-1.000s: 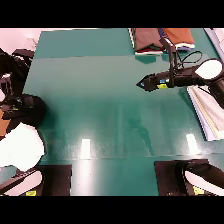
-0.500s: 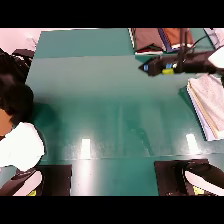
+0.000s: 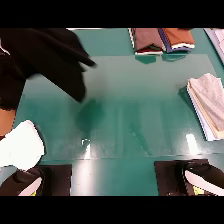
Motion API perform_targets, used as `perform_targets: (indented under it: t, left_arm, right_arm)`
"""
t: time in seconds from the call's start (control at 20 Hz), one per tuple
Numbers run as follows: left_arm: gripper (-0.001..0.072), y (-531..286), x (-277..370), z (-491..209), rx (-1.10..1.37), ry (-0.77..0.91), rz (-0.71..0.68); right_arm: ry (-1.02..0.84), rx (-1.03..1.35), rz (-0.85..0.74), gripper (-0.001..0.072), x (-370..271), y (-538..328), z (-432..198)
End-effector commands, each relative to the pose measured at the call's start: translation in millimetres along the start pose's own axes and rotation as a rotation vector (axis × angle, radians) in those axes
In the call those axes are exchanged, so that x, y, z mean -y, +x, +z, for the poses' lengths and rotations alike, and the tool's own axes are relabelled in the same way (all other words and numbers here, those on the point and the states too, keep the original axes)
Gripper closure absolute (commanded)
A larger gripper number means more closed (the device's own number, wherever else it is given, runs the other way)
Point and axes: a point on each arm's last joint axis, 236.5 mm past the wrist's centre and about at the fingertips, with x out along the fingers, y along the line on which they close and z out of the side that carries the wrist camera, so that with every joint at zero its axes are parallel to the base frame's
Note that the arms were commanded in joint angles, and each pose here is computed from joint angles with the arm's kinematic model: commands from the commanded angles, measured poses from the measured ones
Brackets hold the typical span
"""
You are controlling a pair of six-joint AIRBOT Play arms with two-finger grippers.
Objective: Fold the shirts.
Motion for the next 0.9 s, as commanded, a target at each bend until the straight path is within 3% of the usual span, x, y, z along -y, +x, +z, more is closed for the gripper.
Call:
perform_targets:
  t: [0.0,0.3,0.35,0.4,0.5,0.65,0.85]
  left_arm:
    - [0.0688,31,91,-24,-0.086,0.041,-0.241]
    - [0.0680,129,259,-171,-0.381,0.185,-0.527]
    - [0.0467,137,270,-188,-0.407,0.195,-0.539]
    - [0.0191,144,273,-200,-0.430,0.198,-0.536]
    - [0.0178,155,245,-202,-0.461,0.197,-0.477]
    - [0.0178,169,136,-192,-0.531,0.107,-0.280]
    - [0.0178,158,-20,-204,-0.658,-0.070,0.002]
  right_arm:
    - [0.064,-0.004,-0.136,0.0693,40,-29,10]
    - [0.153,-0.181,-0.238,0.0692,91,-33,-45]
    - [0.168,-0.207,-0.247,0.0691,96,-31,-55]
    - [0.186,-0.241,-0.254,0.0691,102,-28,-68]
    - [0.247,-0.316,-0.212,0.0686,100,-23,-96]
    - [0.373,-0.465,-0.150,0.0444,103,-17,-155]
    - [0.541,-0.724,-0.163,0.0444,124,-29,-269]
